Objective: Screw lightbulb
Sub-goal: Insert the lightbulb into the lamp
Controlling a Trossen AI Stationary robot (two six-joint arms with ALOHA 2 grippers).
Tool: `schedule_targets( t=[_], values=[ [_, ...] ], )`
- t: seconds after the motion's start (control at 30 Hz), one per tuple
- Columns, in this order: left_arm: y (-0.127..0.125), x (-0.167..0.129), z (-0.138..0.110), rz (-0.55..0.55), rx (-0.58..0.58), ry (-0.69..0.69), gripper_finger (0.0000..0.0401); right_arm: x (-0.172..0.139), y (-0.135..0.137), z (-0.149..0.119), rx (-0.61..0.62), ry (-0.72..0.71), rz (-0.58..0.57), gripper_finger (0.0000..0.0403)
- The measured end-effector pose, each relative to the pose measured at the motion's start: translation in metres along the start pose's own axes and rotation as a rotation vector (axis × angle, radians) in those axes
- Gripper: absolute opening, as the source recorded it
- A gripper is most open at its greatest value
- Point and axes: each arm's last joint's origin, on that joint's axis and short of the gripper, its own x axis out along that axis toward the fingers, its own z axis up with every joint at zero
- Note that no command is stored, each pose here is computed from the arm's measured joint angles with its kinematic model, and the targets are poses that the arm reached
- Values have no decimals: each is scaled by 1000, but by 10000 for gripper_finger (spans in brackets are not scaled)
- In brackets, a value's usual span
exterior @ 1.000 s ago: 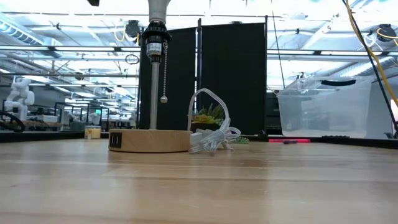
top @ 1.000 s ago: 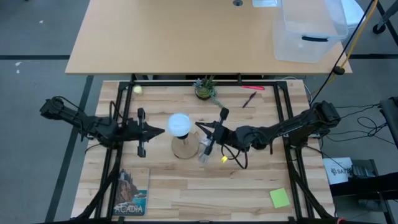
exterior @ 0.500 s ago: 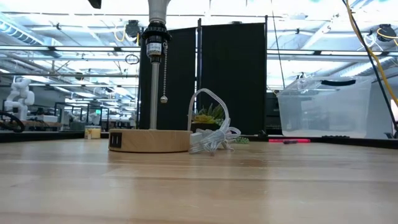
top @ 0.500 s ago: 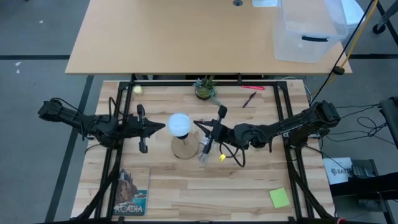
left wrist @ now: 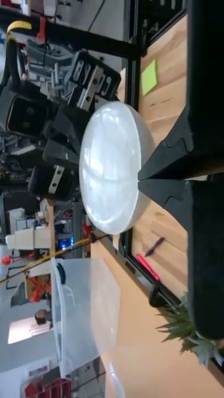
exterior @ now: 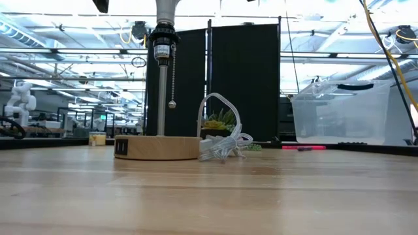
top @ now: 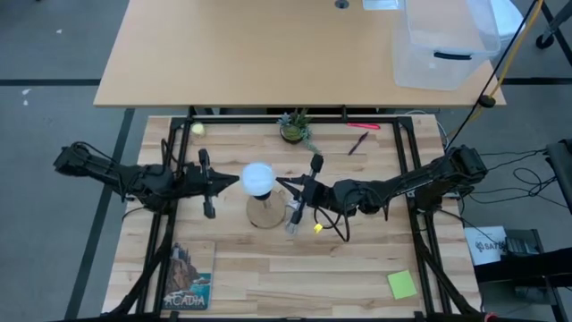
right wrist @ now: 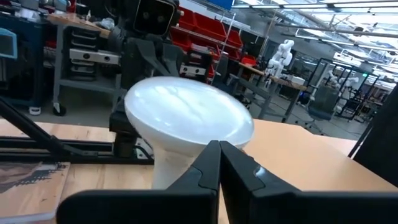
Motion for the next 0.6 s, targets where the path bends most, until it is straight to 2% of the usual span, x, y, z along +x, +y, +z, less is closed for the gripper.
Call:
schedule_targets(
  t=[0.27, 0.6],
  values=[
    [1, 1, 0, -2, -3, 1, 0, 5, -6, -2, 28, 0, -37, 0],
    [1, 1, 0, -3, 5, 1, 0, 3, -2, -2, 24, 1, -18, 0]
  ],
)
